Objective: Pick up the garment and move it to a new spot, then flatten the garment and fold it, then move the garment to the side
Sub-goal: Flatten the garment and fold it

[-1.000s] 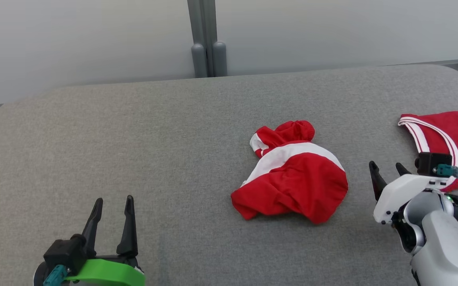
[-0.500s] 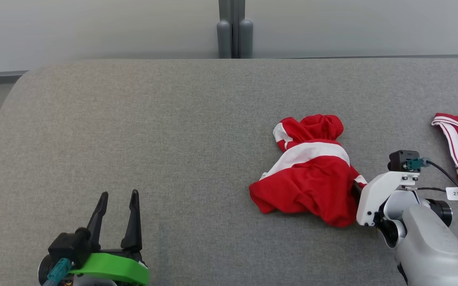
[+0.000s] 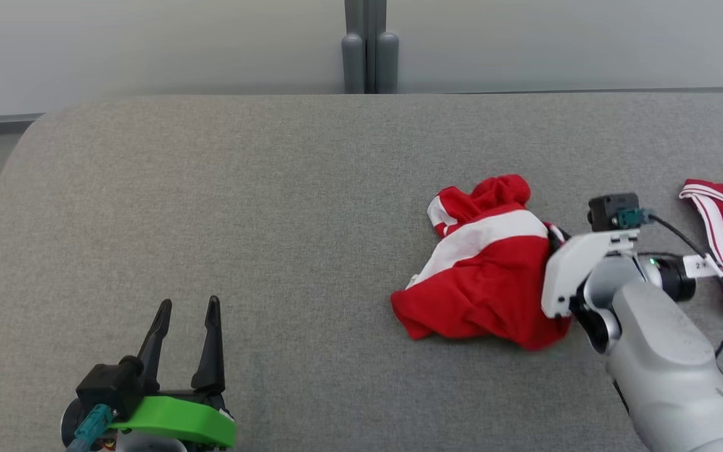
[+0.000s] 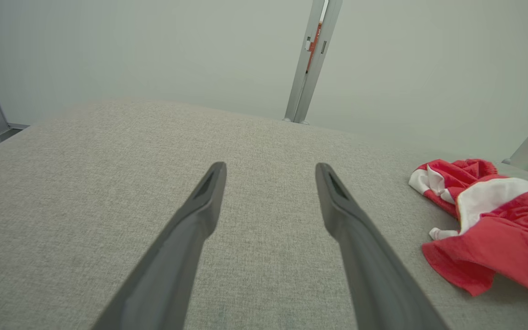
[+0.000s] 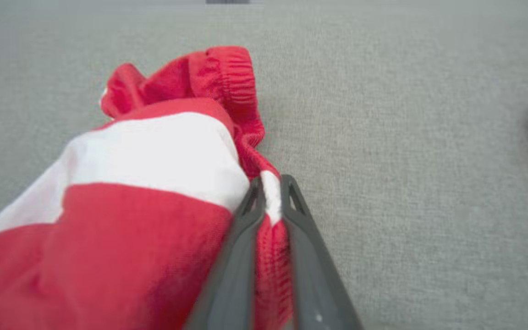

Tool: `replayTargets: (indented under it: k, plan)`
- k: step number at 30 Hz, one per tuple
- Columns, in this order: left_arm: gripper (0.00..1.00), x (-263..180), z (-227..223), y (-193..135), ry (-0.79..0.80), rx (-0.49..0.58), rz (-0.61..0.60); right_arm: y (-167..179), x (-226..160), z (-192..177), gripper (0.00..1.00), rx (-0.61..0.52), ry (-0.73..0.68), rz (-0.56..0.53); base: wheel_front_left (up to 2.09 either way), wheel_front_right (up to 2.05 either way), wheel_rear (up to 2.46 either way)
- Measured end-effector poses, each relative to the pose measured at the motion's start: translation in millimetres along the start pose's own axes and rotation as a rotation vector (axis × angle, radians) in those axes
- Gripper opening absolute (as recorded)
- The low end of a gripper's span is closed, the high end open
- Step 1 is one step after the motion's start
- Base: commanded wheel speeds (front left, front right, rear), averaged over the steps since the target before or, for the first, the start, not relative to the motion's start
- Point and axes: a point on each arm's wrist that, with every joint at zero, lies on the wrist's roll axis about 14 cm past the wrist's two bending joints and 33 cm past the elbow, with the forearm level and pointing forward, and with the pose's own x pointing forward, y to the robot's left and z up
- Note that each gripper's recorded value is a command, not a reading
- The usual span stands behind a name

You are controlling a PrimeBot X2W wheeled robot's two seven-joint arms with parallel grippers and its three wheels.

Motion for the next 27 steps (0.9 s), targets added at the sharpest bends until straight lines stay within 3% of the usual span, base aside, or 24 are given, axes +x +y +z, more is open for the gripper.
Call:
replayTargets:
  k: [7,17,22,27]
  plan:
    - [1.0,1,5,-3,-0.016,-0.001,-0.008,67,-7,89,0.0,-0.02,-0.264,0.167,0.0,0.0,0.0]
    - [1.0,1,6,-9,-0.021,-0.003,-0.025,158,-49,199,0.0,0.078,-0.547,0.487,0.0,0.0,0.0]
    - [1.0,0,7,-7,-0.024,-0.004,-0.019,147,-67,249,0.0,0.178,-0.767,0.487,0.0,0.0,0.0]
    - [1.0,1,8,-6,-0.027,-0.005,-0.014,104,-43,224,0.0,0.286,-0.717,0.36,0.0,0.0,0.0]
